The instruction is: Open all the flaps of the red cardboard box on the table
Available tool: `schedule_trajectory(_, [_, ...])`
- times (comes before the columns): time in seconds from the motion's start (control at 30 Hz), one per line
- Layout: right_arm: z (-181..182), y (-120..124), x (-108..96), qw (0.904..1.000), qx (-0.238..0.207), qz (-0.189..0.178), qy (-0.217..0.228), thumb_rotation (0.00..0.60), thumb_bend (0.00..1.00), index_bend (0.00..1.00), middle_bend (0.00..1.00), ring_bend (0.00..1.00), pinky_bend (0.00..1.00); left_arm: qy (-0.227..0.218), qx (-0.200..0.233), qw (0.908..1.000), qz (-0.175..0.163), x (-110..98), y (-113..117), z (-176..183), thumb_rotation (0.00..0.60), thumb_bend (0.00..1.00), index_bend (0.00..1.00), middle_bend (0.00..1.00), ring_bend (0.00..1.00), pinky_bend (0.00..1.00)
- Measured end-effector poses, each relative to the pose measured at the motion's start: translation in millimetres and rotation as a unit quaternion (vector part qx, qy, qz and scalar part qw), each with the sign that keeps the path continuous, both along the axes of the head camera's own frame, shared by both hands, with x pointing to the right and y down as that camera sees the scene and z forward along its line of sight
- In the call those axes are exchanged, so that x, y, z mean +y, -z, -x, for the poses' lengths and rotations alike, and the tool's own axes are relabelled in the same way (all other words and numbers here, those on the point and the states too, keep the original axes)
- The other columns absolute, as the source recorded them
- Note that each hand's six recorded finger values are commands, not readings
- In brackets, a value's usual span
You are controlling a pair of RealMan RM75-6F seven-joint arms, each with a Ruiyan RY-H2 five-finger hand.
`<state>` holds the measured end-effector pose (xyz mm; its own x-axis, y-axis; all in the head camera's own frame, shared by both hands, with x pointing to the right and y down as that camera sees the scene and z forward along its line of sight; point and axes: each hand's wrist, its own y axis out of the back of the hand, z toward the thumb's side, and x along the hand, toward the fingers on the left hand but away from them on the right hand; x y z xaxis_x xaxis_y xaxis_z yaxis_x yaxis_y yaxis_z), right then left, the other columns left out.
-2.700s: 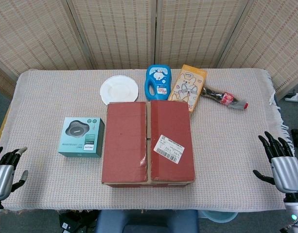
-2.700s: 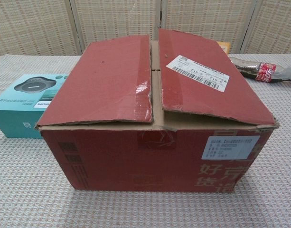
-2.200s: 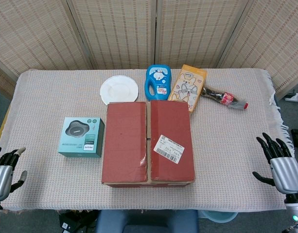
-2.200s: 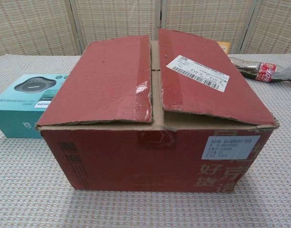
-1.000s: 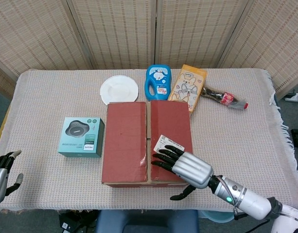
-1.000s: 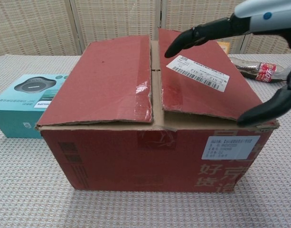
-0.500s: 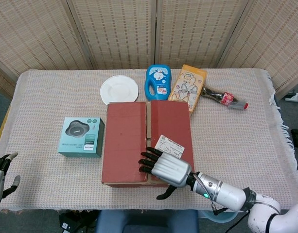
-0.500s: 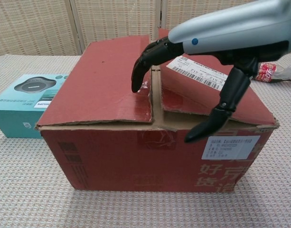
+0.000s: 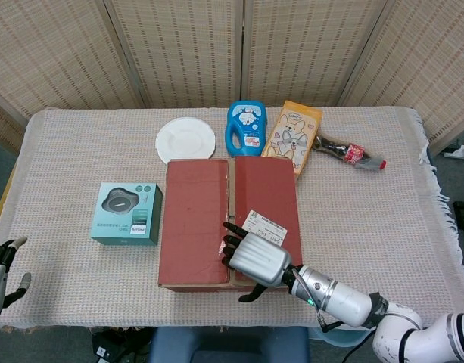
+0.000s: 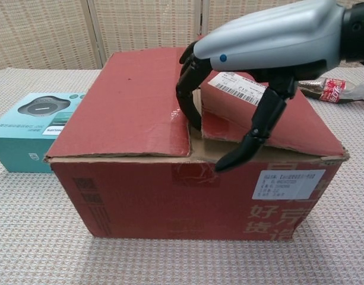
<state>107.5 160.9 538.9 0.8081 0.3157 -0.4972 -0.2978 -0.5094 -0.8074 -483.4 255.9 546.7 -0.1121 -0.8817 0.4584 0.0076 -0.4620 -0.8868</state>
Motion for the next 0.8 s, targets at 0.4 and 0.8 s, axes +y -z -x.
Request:
schedule_trajectory(0.4, [-22, 21, -8, 0.9987, -0.016, -0.033, -0.035, 0.329, 0.07, 0.47, 0.43, 0.24, 0.0, -0.016, 0.004, 0.9998, -0.01, -13, -1, -6, 0.6, 0.44, 0.23, 0.23, 0.24, 0.0])
schedule_trajectory(0.8, [-79, 63, -14, 0.9892, -0.049, -0.078, -0.114, 0.329, 0.07, 0.47, 0.43, 0.23, 0.0, -0.08, 0.059, 0.9941, -0.043, -51, 4, -39, 0.6, 0.44, 0.23, 0.23, 0.28, 0.0])
